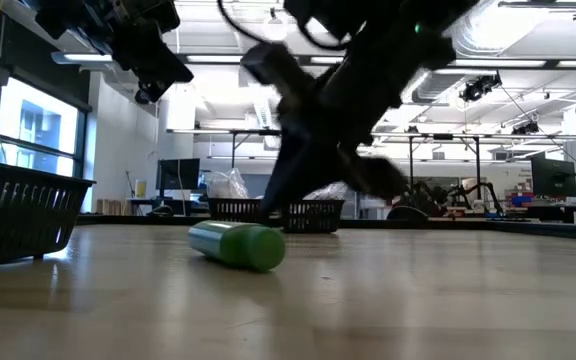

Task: Pick & Place Travel size toiletries
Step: Put the green shampoo into the middle left basket

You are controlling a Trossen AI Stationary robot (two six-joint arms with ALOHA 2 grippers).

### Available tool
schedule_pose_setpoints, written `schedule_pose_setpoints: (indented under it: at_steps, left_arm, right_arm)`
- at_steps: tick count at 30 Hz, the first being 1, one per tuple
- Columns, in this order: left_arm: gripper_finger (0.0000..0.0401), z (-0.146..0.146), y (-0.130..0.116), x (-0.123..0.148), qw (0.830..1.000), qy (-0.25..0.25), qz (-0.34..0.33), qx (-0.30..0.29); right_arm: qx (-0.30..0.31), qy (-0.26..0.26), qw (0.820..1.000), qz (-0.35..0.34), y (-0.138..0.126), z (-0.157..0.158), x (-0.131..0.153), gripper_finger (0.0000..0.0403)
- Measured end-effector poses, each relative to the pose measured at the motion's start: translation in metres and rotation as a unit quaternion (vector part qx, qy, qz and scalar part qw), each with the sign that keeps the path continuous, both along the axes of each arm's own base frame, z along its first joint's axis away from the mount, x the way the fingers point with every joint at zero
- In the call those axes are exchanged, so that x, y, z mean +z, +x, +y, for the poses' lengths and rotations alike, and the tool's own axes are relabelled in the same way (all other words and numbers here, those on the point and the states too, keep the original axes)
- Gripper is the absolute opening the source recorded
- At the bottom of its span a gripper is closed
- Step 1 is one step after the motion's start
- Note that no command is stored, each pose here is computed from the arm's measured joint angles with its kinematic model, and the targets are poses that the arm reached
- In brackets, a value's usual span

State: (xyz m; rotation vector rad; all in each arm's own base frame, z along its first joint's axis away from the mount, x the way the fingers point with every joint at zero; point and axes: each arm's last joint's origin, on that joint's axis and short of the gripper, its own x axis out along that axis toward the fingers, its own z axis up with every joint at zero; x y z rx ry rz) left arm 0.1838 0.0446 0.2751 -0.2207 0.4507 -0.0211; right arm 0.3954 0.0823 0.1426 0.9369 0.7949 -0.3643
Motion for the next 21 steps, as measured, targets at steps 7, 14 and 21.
schedule_pose_setpoints:
  at_steps: [7,14,21]
  left_arm:
    - [0.0007,-0.001,0.000,-0.001,1.000,0.005,0.004,-0.012]
    - [0.0007,-0.003,-0.001,-0.001,0.999,-0.008,-0.001,-0.045]
    - [0.0007,-0.003,-0.001,-0.002,0.999,-0.007,0.006,-0.048]
  right_arm:
    - [-0.023,-0.063,0.997,-0.021,-0.020,-0.012,0.054,0.0003]
    - [-0.023,-0.130,0.986,-0.102,-0.040,-0.019,0.113,0.0003]
    - [0.025,-0.186,0.974,-0.129,-0.066,-0.032,0.154,0.0003]
